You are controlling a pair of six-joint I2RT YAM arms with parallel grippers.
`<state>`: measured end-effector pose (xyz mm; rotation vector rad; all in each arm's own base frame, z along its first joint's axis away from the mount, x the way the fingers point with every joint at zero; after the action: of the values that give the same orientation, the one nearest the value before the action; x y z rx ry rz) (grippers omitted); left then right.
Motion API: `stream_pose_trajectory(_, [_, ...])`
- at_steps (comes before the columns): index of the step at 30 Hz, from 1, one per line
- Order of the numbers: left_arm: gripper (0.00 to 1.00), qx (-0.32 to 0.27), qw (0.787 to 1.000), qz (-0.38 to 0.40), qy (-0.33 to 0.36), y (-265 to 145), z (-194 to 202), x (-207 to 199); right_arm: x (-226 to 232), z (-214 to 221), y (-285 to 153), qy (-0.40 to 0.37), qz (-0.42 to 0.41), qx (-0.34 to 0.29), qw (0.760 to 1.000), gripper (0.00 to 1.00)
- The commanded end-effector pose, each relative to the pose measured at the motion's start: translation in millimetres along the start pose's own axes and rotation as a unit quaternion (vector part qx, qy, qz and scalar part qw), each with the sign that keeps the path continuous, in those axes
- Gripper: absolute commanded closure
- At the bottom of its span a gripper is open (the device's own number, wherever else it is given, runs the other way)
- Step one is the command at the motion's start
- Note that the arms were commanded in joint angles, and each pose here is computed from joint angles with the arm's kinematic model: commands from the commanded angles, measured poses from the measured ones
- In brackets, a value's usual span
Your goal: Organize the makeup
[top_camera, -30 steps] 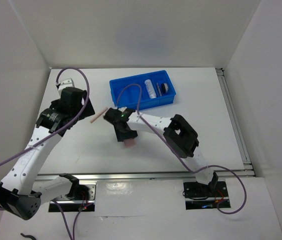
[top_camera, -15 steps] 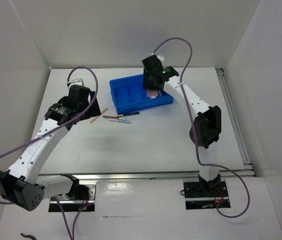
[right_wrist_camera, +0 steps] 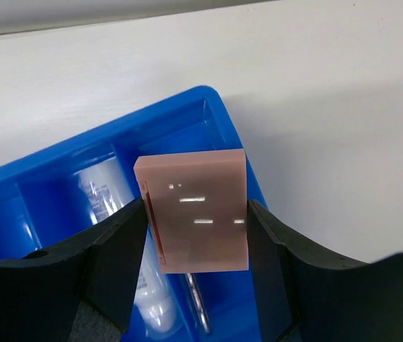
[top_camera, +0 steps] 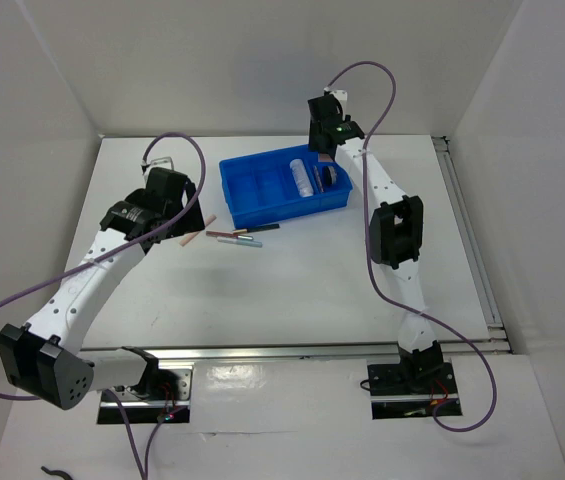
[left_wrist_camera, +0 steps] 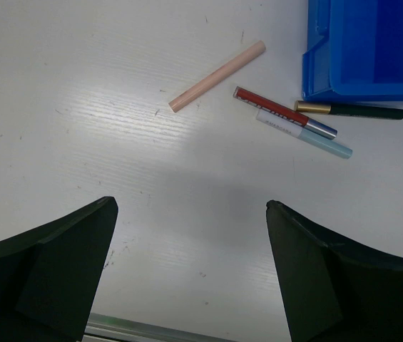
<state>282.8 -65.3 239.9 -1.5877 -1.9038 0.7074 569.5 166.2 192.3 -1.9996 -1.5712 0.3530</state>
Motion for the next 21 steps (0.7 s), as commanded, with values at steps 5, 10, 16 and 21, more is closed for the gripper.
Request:
stream_pose_trajectory(5, [0.00, -0.010, 1.000, -0.012, 0.003, 8, -8, 0, 10, -31, 17, 0.007, -0.013, -0.084, 0.996, 0.58])
stream_pose_trajectory(10, [0.00, -0.010, 1.000, -0.012, 0.003, 11, -9, -2, 13, -29, 33, 0.010, -0.008, -0.104, 0.995, 0.58])
stream_pose_trajectory(16, [0.00, -0.012, 1.000, -0.016, 0.008, 14, -10, -1, 21, -24, 49, 0.004, -0.026, -0.114, 0.993, 0.45])
stream_pose_trajectory(21, [0.00, -0.003, 1.000, -0.019, 0.012, 18, -6, -2, 21, -20, 53, 0.000, -0.025, -0.111, 0.993, 0.05])
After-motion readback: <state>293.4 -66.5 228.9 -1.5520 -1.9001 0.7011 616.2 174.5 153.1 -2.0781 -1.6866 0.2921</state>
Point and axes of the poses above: each gripper's point midway between its finger pads, its own y axis out along the fingers, its own x axis along the line the jaws close on, z = x × y, the point moved 4 cm from there along -y, back along the fingers, and after that the axes turned 11 degrees about y, right-handed, at the moved point
